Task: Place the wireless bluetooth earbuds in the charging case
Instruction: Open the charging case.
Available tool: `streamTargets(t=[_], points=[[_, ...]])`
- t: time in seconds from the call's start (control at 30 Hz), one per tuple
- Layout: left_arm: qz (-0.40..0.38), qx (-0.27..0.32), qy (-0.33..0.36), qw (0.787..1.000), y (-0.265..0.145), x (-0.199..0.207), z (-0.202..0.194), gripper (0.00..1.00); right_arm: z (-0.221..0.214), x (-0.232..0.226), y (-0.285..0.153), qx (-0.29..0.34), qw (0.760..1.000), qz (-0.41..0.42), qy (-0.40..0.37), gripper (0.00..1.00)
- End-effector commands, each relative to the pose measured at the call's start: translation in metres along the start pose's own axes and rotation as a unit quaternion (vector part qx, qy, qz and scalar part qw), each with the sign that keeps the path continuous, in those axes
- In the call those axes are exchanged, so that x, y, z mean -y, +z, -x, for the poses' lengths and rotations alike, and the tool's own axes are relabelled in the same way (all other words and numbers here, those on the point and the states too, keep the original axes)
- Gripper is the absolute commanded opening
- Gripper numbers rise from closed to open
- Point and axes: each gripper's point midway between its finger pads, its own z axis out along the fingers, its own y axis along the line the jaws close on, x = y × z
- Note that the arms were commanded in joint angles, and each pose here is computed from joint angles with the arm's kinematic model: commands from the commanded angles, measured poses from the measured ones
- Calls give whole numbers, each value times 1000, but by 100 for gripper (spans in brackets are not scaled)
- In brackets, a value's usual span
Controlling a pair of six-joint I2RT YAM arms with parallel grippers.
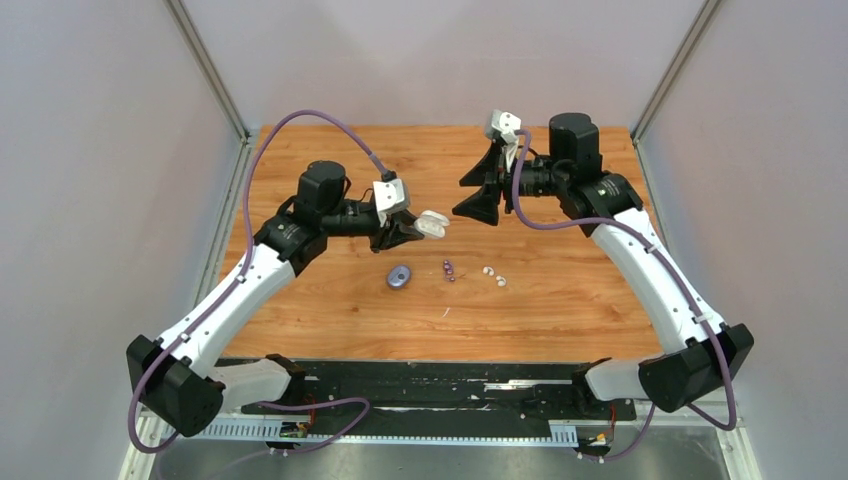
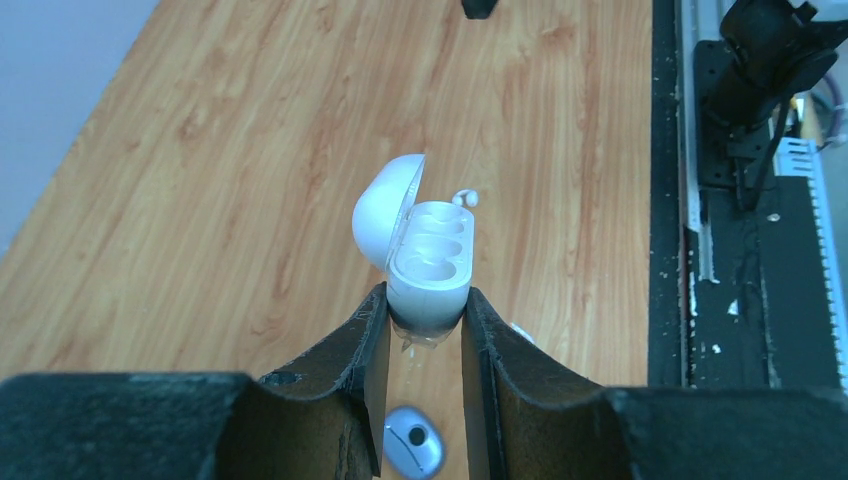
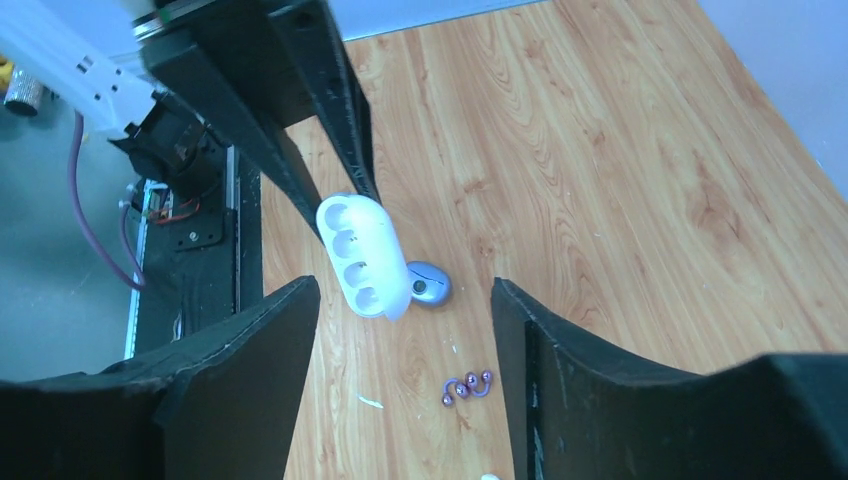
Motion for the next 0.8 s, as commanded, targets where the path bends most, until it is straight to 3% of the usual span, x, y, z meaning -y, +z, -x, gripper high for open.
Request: streamTargets(t=[0.0,0.23,0.53,0.77], points=[[-21,31,-37,999,6,4,16,0,-15,-16,1,-9,998,55,-30,63],[-41,35,-54,997,6,5,16,0,-34,-14,15,-31,997,70,-17,53],[-42,40,-65,996,4,2,17,0,-56,-17,30,-54,995,81,-17,59],[-50,40,-60,996,3,4,17,0,-65,-14,34,-61,995,83,-14,48]])
